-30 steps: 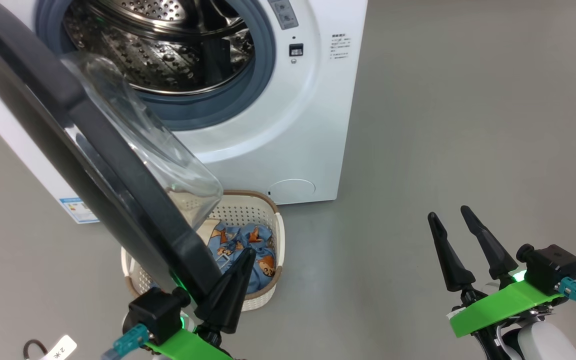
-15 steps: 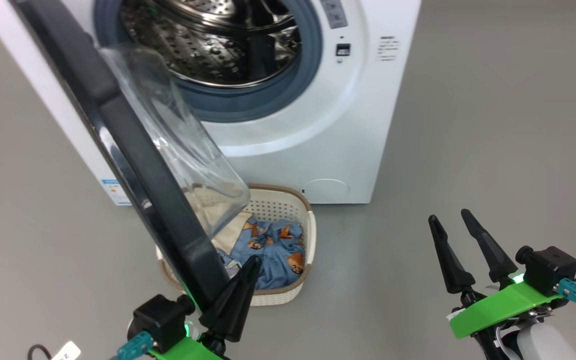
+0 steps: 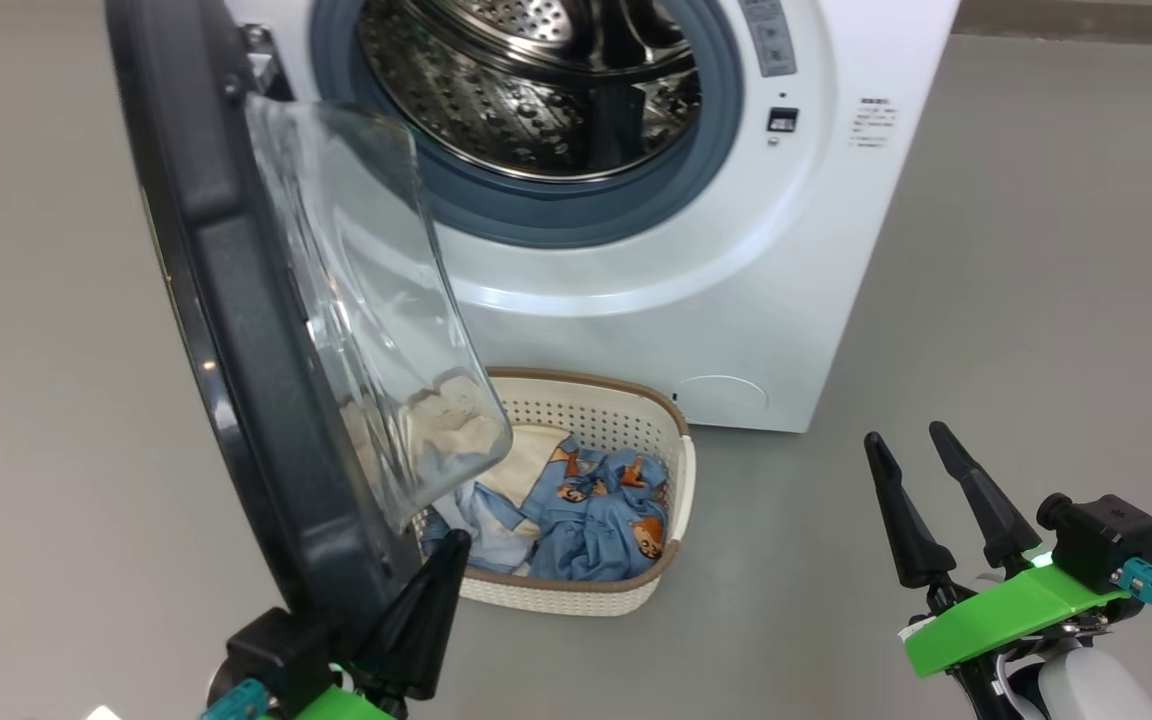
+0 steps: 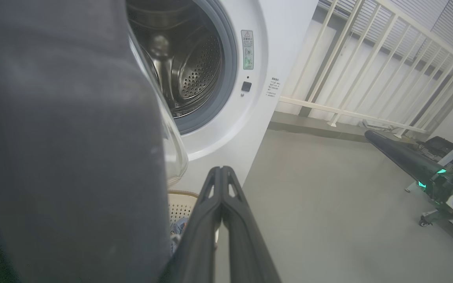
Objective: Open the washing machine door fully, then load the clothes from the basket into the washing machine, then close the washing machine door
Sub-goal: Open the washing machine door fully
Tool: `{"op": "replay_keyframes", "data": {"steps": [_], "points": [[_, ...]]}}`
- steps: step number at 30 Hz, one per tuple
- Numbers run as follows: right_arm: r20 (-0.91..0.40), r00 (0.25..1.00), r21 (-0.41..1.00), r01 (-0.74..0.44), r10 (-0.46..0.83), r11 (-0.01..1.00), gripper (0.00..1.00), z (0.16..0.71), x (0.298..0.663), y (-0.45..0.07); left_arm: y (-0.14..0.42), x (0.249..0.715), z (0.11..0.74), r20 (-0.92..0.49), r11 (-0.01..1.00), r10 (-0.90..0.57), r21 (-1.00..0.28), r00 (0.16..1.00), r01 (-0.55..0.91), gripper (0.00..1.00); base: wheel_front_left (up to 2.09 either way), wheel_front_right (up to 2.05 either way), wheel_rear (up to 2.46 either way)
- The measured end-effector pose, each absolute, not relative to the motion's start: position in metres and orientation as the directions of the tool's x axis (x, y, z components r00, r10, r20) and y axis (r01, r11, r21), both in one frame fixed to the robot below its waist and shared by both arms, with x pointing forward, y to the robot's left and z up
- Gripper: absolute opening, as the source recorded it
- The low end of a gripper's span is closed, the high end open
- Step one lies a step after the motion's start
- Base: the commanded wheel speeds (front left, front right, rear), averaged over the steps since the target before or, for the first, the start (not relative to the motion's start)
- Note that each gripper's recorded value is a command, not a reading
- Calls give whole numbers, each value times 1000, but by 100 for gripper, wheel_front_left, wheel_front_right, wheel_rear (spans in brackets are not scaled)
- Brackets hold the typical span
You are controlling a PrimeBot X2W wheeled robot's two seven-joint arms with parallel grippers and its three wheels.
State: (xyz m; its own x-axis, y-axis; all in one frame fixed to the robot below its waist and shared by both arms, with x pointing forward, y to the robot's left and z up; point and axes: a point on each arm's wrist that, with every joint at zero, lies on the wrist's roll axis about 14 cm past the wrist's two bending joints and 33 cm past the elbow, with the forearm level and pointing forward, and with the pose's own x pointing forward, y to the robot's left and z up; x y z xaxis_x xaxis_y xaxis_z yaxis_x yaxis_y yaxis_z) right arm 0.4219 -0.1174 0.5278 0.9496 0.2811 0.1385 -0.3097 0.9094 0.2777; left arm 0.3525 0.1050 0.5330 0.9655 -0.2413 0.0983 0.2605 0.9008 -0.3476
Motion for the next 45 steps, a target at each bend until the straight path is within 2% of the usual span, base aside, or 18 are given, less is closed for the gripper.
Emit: {"op": "replay_keyframes", "data": {"steps": [10,14,28,42,45], "points": [[150,927,277,-373,344,885,100,532,428,-92,149,341,529,71,936,-102,-330,992,120,0,0,0,0],[156,913,277,-406,376,871,100,534,429,-78,186,335,527,56,950,13,-311,998,5,0,0,0,0],[148,884,288,-468,444,836,100,529,436,-47,278,315,523,2,944,242,-233,970,-235,0,0,0,0],[112,872,317,-485,476,815,100,511,443,-32,340,313,512,-68,919,354,-158,933,-360,0,0,0,0],[110,868,322,-492,485,809,100,509,446,-27,354,314,512,-75,907,376,-177,924,-383,0,0,0,0]]}}
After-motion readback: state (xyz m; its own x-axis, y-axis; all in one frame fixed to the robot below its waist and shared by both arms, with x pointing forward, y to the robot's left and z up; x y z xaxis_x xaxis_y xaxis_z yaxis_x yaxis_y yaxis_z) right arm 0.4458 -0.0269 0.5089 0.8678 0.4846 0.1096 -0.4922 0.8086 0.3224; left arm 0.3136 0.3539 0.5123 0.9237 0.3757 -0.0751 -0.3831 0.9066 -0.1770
